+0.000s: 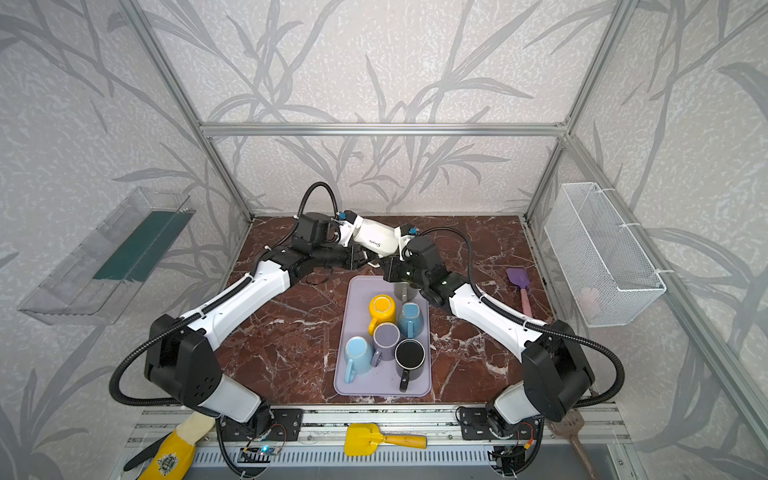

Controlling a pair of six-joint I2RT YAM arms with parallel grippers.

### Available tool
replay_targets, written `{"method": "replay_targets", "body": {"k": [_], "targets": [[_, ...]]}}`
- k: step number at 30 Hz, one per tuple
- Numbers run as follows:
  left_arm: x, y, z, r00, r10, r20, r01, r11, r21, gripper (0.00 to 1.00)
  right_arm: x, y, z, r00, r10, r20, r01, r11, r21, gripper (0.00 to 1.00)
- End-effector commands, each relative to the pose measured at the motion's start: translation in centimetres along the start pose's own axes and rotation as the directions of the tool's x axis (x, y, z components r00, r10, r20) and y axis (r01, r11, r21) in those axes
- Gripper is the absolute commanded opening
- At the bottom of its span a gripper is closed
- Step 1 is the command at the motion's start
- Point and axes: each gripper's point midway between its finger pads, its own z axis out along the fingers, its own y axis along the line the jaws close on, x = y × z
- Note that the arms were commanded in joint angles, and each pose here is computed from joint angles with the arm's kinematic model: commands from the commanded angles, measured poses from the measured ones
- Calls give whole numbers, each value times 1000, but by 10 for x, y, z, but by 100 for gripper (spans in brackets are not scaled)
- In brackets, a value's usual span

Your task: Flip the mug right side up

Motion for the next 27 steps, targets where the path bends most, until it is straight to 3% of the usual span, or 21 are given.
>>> {"method": "replay_targets", "body": {"k": [1, 3, 16, 27], "targets": [[-30, -10, -12, 990, 36, 135, -40, 999, 28, 0, -21, 60, -24, 989, -122, 79, 134, 974, -180, 0], [-34, -15, -12, 986, 18, 163, -28, 998, 63, 0, -23, 62, -25, 989, -119, 87, 133, 973, -188, 0], [-55, -41, -20, 966, -71, 249, 3, 964, 265, 0, -31, 64, -37, 987, -88, 134, 115, 971, -211, 33], [-63, -50, -33, 956, -107, 274, 3, 936, 352, 0, -48, 34, -47, 984, 93, 149, -46, 955, -293, 38]]}}
